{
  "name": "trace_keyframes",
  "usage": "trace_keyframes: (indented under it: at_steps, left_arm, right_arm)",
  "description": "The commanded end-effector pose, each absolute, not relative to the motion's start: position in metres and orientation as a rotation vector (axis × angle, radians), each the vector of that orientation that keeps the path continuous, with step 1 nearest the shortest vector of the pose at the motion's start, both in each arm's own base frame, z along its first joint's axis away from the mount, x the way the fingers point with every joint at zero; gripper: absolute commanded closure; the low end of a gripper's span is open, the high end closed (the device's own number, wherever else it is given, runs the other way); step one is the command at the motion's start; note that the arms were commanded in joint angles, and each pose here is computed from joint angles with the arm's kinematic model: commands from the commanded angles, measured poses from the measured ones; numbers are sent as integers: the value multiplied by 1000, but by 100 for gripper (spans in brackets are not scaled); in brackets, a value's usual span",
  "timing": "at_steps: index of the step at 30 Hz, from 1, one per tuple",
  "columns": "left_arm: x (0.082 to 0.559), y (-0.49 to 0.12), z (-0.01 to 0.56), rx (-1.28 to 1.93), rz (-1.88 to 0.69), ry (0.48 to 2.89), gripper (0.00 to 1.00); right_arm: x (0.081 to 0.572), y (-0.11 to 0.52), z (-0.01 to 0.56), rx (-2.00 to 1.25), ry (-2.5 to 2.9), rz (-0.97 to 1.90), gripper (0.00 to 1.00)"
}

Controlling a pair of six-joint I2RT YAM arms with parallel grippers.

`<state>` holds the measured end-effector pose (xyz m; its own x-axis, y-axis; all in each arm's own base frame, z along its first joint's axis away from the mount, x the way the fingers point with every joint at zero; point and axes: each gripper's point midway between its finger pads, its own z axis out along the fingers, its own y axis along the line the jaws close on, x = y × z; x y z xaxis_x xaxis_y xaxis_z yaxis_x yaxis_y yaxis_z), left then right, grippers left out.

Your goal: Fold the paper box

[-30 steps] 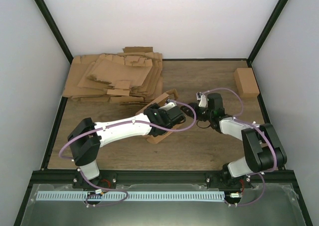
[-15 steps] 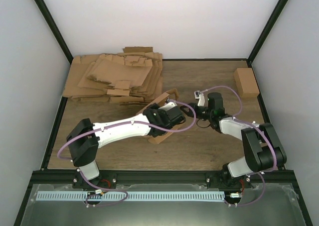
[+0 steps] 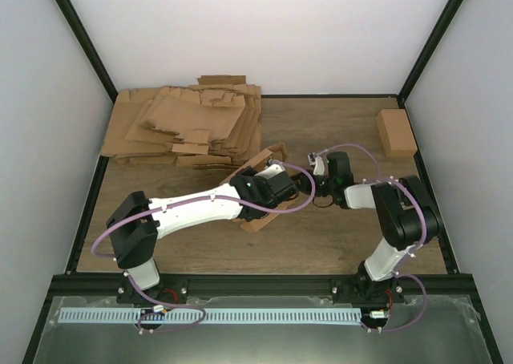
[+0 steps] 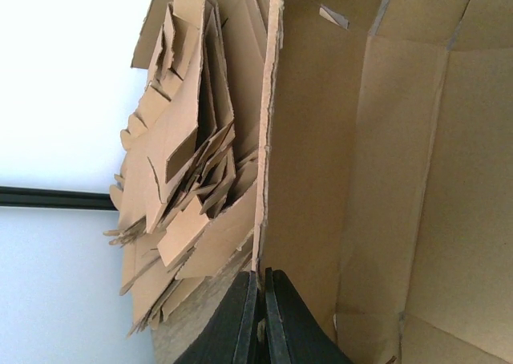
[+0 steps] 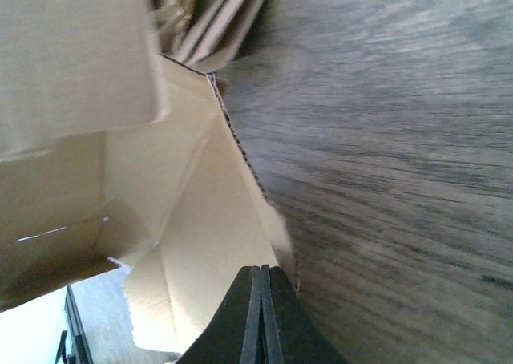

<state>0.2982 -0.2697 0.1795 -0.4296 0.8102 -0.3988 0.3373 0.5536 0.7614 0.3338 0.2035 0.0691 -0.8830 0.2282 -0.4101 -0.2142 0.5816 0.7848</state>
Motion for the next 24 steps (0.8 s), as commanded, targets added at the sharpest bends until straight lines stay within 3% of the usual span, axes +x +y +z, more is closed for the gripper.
trace_keyframes:
  at_steps: [1, 11, 24]
  left_arm:
    - [296, -266, 198, 871, 745, 1985, 96]
    - [291, -272, 197, 913, 684, 1984, 96]
    - [276, -293, 169, 984, 769, 1945, 96]
  right_arm:
    - [356, 201, 61, 87, 2351, 1215, 99]
    - [362, 202, 60, 95, 2341, 1238, 99]
    - [335, 193, 54, 55, 2343, 1199, 99]
